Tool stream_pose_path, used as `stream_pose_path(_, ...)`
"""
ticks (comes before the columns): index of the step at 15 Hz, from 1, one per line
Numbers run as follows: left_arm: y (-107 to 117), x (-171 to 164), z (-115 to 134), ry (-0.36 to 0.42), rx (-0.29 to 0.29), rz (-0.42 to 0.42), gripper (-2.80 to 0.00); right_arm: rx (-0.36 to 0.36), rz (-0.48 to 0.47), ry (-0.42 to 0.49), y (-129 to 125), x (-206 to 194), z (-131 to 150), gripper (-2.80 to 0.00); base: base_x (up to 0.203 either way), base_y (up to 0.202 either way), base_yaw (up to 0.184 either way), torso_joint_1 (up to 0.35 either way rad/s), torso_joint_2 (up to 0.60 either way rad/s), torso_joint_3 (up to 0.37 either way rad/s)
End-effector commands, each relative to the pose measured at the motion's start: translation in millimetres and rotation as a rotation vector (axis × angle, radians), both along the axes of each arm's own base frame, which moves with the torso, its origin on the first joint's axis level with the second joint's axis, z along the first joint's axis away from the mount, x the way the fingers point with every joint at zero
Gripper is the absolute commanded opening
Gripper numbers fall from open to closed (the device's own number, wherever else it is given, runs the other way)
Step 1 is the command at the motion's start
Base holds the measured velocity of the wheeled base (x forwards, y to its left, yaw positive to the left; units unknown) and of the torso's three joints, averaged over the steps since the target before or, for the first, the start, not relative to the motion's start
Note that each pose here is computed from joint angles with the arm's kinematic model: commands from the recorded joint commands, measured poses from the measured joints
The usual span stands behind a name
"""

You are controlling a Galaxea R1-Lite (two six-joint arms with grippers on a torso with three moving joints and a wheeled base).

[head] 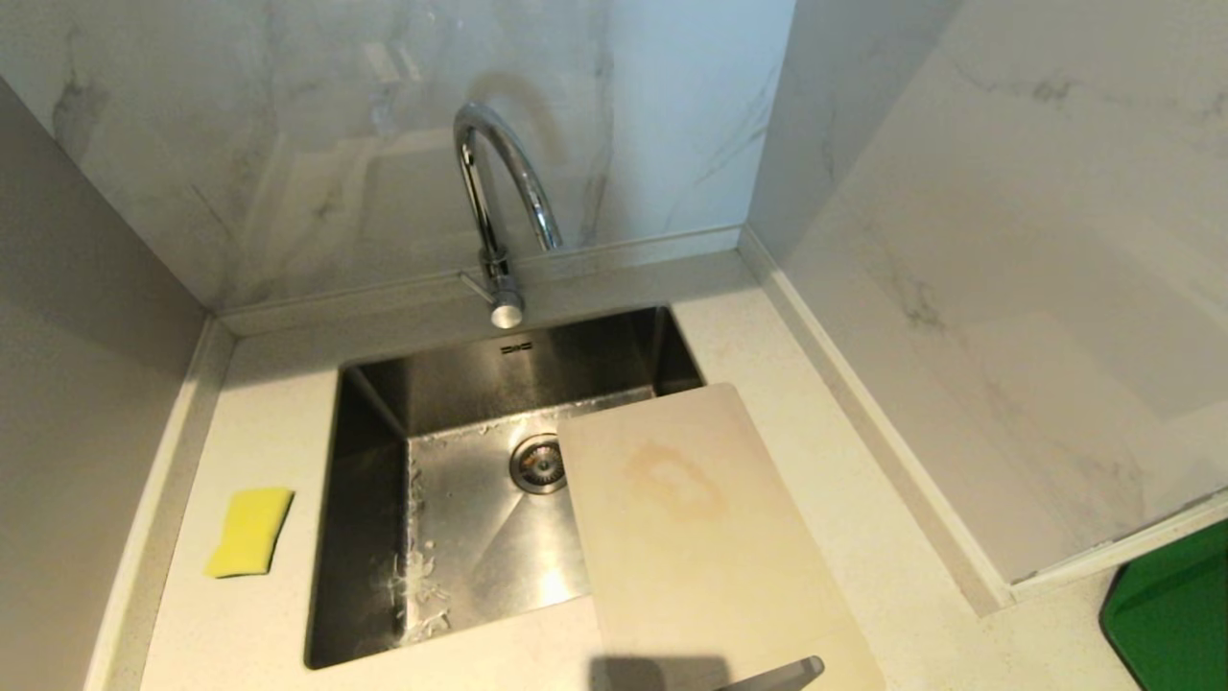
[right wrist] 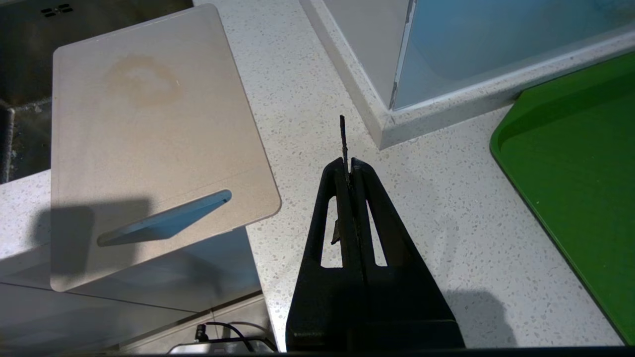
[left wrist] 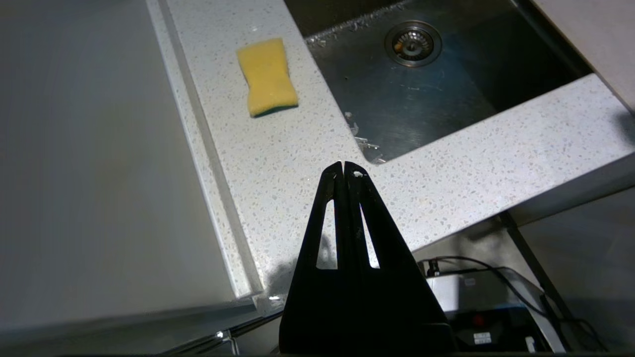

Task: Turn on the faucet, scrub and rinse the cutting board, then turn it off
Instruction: Turn on the tap

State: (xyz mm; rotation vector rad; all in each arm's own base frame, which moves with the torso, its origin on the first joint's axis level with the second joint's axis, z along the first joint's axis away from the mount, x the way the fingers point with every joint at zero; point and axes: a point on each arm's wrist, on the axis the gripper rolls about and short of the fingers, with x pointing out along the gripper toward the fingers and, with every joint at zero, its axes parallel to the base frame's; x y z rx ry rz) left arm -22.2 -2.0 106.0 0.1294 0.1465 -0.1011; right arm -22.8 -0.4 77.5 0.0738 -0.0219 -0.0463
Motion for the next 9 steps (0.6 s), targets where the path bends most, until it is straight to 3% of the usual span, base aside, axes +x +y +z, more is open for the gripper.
stream_pose_path(1,0,16,24,0.086,0.008,-0.013,-2.80,0.000,-0.001,-0.003,0,0,0,-2.80,0.000,0.000,0.000,0.000,0.00,0.000)
stream_pose_path(3,-1,29,48,0.103,0.006,-0.041,-2.80,0.000,-0.001,-0.001,0,0,0,-2.80,0.000,0.000,0.000,0.000,0.00,0.000)
stream_pose_path(6,-4,54,82,0.126,-0.002,-0.170,-2.80,0.000,-0.002,-0.003,0,0,0,-2.80,0.000,0.000,0.000,0.000,0.00,0.000)
stream_pose_path(9,-6,97,105,0.197,0.003,-0.251,-2.80,0.000,-0.001,-0.001,0,0,0,-2.80,0.000,0.000,0.000,0.000,0.00,0.000)
